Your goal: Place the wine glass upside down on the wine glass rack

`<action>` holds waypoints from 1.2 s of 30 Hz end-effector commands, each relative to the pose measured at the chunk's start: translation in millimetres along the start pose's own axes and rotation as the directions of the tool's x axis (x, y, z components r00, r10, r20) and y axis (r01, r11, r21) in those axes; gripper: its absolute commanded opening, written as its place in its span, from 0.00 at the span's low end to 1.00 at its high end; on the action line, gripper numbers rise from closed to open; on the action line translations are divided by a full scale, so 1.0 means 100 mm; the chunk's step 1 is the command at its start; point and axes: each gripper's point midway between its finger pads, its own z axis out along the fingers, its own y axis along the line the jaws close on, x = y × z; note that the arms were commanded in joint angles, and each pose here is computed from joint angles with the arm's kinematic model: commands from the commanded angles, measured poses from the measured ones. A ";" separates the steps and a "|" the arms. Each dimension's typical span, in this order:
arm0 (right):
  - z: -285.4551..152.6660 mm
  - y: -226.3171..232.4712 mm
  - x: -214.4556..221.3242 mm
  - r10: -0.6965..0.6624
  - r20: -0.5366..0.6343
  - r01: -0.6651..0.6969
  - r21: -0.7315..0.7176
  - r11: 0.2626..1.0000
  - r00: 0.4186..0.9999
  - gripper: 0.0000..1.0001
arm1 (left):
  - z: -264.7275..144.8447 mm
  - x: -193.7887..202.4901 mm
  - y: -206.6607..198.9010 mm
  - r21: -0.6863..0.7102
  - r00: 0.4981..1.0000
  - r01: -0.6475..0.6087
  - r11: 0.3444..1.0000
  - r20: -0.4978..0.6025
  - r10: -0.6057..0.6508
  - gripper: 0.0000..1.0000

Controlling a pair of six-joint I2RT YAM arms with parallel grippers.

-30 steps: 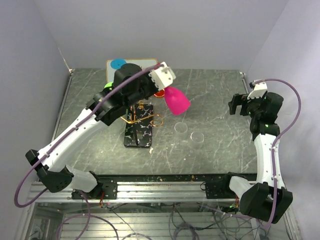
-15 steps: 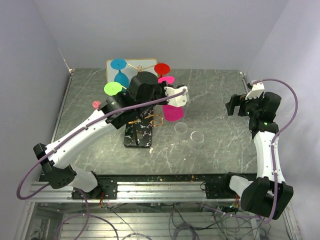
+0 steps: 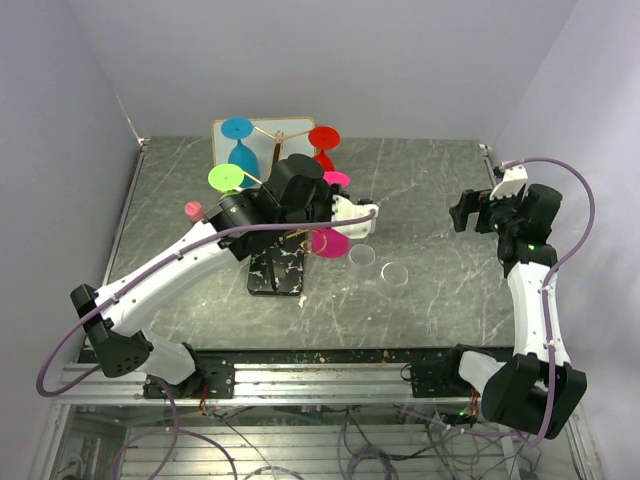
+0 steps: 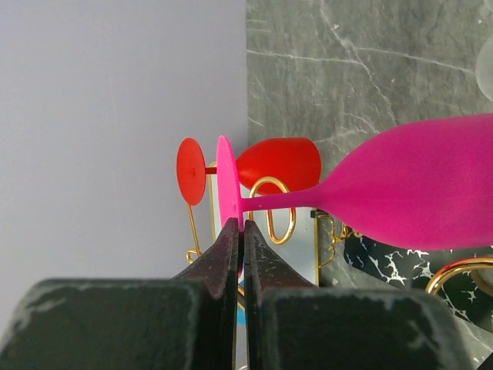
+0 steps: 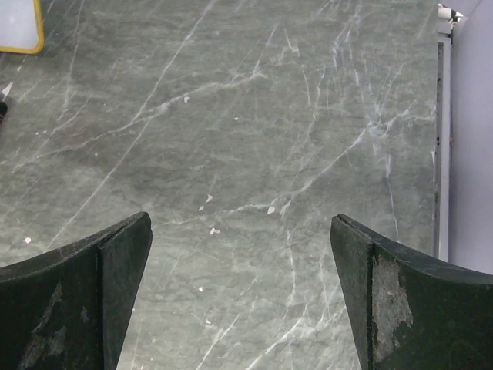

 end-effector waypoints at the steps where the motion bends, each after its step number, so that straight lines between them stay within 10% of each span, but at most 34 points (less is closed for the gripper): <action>1: 0.00 -0.01 0.00 -0.002 0.002 0.002 -0.007 1.000 1.000 0.99 | -0.01 -0.03 -0.06 0.024 0.998 -0.060 0.998 0.018 0.060 0.07; 36: 0.01 -0.01 0.04 -0.002 -0.014 0.002 -0.010 1.000 1.000 0.99 | -0.10 0.60 0.06 -0.069 0.960 -0.152 0.986 -0.249 0.131 0.07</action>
